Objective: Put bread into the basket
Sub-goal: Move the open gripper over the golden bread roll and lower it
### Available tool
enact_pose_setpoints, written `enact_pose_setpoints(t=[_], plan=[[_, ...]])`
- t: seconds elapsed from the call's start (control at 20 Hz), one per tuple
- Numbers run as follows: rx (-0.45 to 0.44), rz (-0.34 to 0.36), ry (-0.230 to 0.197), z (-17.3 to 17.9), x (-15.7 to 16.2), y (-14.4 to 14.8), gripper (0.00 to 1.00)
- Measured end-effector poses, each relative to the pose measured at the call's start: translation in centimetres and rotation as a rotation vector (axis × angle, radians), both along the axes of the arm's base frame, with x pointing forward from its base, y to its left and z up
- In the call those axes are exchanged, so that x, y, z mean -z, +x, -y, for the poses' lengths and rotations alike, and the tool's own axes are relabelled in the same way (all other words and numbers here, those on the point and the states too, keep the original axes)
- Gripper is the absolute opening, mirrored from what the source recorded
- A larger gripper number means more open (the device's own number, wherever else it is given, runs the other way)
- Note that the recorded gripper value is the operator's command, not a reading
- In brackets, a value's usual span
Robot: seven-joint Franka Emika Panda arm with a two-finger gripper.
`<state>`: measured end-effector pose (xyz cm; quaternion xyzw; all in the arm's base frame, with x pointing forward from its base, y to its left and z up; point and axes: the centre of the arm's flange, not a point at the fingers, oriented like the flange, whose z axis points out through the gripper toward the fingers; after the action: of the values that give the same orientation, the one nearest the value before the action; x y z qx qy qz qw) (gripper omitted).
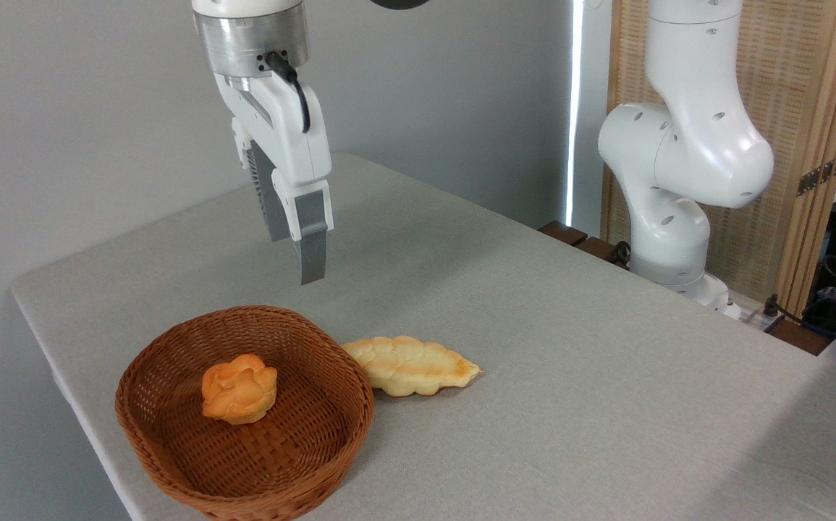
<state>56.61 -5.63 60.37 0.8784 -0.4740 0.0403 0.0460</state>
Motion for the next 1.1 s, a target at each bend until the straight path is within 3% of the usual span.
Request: enact_pose_setpoints(t=[0.25, 0.5, 0.65, 0.8, 1.1], plan=[[0.170, -0.006, 0.006, -0.9, 1.0, -1.2, 1.00], [0.400, -0.019, -0.003, -4.3, 2.7, -4.1, 1.00], [0.441, -0.036, -0.005, -4.9, 3.6, -5.5, 1.00], [0.452, -0.074, 0.027, -5.3, 5.0, -6.2, 1.00], [0.474, -0.144, 0.023, -4.4, 8.8, -7.0, 1.00]])
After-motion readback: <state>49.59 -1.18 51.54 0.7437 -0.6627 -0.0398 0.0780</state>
